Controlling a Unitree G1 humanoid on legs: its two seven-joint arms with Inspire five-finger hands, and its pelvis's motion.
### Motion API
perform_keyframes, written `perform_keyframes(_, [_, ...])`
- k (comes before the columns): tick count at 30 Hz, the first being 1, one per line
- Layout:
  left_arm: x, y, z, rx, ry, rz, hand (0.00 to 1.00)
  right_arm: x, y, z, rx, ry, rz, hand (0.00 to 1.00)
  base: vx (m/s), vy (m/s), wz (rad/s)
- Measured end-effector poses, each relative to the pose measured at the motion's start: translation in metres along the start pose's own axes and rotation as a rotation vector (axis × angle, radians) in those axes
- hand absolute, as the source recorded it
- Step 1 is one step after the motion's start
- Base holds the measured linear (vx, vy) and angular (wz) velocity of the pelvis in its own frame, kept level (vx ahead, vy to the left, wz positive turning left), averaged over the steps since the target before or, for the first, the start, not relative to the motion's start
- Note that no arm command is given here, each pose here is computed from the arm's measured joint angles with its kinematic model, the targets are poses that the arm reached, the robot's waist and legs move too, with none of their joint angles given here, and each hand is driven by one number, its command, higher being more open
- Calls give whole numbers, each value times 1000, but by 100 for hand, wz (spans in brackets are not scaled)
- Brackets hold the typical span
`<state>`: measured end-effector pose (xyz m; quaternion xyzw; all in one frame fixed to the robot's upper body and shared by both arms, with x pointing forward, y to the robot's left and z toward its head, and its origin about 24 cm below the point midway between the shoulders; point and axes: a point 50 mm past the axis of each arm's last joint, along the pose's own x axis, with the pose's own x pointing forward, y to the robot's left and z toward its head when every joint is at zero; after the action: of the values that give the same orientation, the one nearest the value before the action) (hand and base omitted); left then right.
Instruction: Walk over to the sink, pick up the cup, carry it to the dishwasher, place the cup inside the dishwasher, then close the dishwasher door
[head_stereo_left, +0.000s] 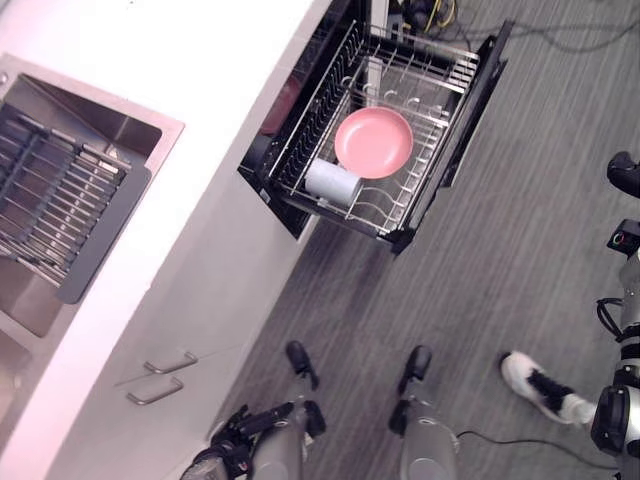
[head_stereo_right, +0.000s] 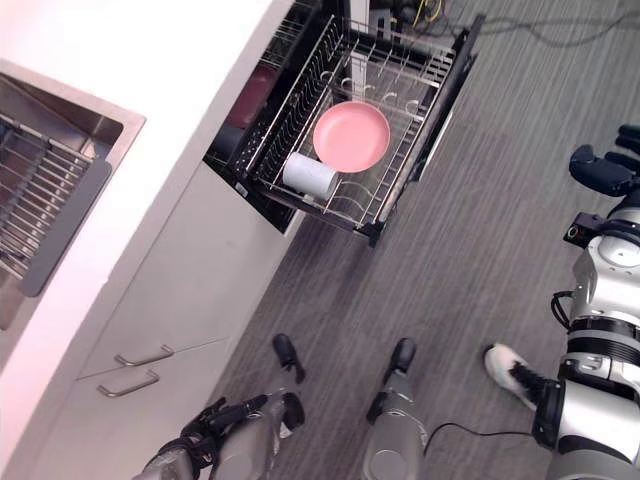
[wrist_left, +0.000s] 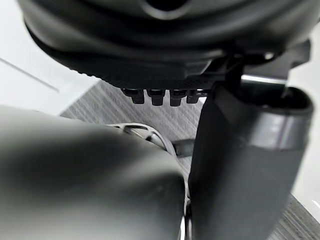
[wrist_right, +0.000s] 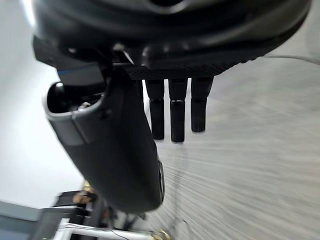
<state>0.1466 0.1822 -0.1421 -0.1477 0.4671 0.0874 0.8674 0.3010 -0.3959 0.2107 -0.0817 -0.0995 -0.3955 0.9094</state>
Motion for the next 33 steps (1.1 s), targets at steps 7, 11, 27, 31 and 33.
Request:
perform_keyframes(7, [2,-27,-5,35,-21,-73,100,2,2,4,57,9,74,0,47,10,-4])
perform_keyframes(11, [1,-36,-9,54,-12,-109,100,6,12,20,45,-35,115,0,52,73,36])
perform_keyframes(27, [-13,-25,-42,-9,-3,-228,100,36,9,45,-282,10,77,0,23,24,71])
perform_keyframes(31, [-14,-24,-41,20,-7,-243,100,36,33,54,-314,-1,186,0,53,-175,32])
perform_keyframes(33, [-14,-25,-40,39,-11,-255,100,35,48,63,-301,-34,253,0,30,-168,24])
